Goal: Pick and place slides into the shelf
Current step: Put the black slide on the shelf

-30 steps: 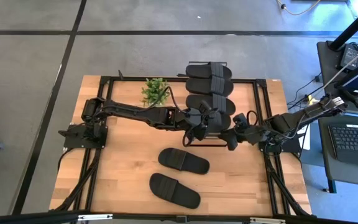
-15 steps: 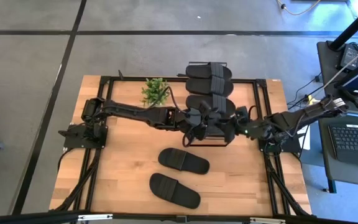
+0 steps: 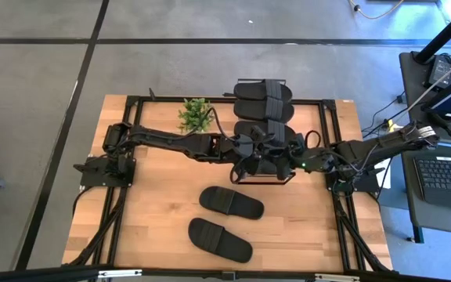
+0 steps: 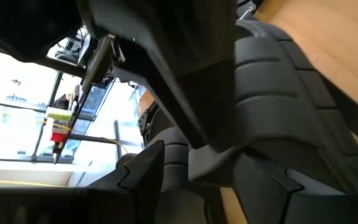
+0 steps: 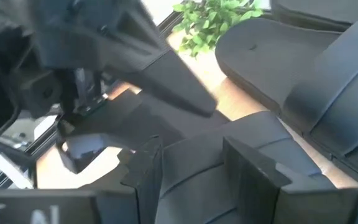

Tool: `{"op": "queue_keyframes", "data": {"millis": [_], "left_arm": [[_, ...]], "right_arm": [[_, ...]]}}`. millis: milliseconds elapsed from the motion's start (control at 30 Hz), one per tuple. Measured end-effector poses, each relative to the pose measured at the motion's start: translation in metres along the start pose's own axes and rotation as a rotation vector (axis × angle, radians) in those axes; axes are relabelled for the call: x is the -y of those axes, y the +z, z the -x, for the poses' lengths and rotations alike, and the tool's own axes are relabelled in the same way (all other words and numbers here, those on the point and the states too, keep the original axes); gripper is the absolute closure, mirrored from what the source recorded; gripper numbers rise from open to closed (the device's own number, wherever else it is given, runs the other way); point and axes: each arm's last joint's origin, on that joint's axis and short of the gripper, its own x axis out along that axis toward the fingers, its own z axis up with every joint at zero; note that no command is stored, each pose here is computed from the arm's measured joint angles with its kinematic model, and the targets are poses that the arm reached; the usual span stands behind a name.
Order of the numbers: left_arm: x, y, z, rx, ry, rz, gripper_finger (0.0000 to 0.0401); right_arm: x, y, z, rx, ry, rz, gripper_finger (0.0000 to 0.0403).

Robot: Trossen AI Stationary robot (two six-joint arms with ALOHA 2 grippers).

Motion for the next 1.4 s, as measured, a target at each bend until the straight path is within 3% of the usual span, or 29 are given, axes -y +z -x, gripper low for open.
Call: {"op": "queue_keyframes", "data": {"millis": [200,633,833,1000,1133,1267,1400], "left_arm": [[-0.001,-0.002,-0.001,-0.006,-0.004,0.006,0.0223],[-0.019,-0.003,0.010,-0.037,0.116,0.034,0.0223],[-0.032,0.011,0.039,0.111,0.113,0.247,0.0223],[-0.040,0.021,0.066,0.309,-0.047,0.486,0.0223],[-0.047,0.026,0.083,0.459,-0.254,0.711,0.0223],[-0.035,0.032,0.081,0.479,-0.488,0.906,0.0223],[-0.010,0.044,0.067,0.442,-0.612,0.941,0.0223]], "right_arm": [[-0.001,-0.002,0.001,-0.070,0.054,0.023,0.0236],[0.004,-0.007,0.002,-0.127,0.007,0.061,0.0236],[0.005,-0.007,0.001,-0.132,0.002,0.066,0.0236],[0.005,-0.008,0.001,-0.134,-0.001,0.069,0.0236],[0.006,-0.008,0.001,-0.135,-0.003,0.075,0.0236],[0.006,-0.008,0.001,-0.136,-0.002,0.098,0.0236],[0.006,-0.008,0.001,-0.136,-0.001,0.121,0.0236]]}}
